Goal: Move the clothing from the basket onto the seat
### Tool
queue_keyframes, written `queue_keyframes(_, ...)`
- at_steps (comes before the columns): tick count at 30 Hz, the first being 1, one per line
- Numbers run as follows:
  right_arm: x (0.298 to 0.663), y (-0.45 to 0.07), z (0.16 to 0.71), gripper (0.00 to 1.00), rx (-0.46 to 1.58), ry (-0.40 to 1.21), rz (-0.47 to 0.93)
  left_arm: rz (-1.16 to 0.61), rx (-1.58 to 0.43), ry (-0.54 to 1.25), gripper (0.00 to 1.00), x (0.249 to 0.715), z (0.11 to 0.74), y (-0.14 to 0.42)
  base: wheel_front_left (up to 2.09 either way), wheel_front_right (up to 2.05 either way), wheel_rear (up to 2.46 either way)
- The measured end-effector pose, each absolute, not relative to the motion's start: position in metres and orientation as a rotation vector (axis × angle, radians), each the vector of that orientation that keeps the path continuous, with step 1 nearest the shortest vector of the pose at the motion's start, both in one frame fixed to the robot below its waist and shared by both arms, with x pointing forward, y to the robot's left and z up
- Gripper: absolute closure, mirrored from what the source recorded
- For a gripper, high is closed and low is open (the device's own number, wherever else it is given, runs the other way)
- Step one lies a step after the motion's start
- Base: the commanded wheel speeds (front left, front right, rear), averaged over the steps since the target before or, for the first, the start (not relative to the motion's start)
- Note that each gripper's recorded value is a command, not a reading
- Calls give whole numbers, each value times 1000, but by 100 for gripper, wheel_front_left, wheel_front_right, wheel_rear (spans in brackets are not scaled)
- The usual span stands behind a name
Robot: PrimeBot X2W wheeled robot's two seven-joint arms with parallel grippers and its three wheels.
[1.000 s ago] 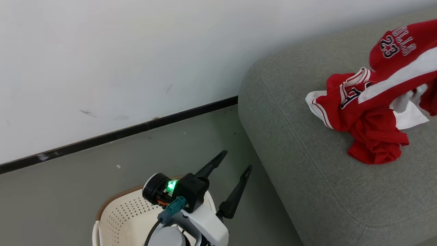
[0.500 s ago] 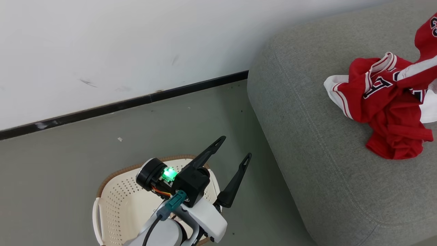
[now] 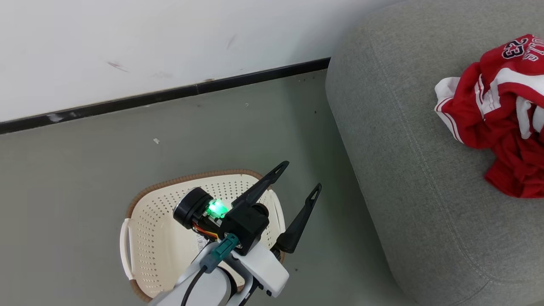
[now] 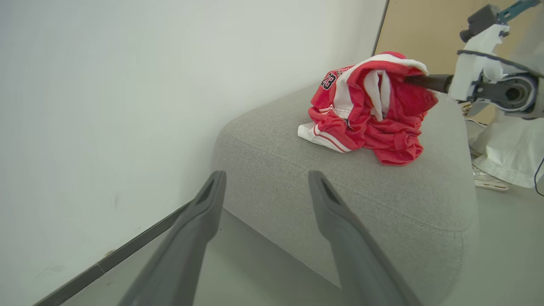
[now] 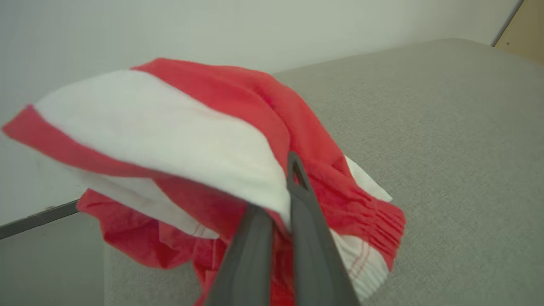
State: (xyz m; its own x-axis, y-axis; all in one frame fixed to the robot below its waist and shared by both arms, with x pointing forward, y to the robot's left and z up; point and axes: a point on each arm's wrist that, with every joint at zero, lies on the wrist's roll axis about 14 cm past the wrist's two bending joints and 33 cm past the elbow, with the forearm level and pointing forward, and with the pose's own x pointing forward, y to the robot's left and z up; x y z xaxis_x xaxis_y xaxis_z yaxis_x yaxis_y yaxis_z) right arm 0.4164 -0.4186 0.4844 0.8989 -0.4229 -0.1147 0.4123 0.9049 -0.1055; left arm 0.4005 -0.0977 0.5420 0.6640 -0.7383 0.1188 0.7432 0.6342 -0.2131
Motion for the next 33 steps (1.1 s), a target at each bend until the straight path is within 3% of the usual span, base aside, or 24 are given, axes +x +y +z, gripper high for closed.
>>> queue_keyframes(5,415,-403,446,100,-44,223,-420,-836,-256,-18,0,408,538,-94,0,0,0)
queue_keyframes(11,424,-395,437,100,-66,242,-391,-826,-257,-21,0,413,537,-90,0,0,0)
queue_keyframes(14,427,-388,436,54,-60,239,-378,-811,-258,-29,0,415,538,-87,0,0,0)
queue_keyframes(15,428,-385,437,23,-61,234,-371,-809,-256,-30,0,416,538,-86,0,0,0)
queue_keyframes(16,429,-383,439,0,-67,225,-365,-808,-256,-29,0,416,538,-86,0,0,0)
queue_keyframes(33,401,-381,487,0,-124,68,-371,-720,-322,-50,0,420,547,-70,0,0,0)
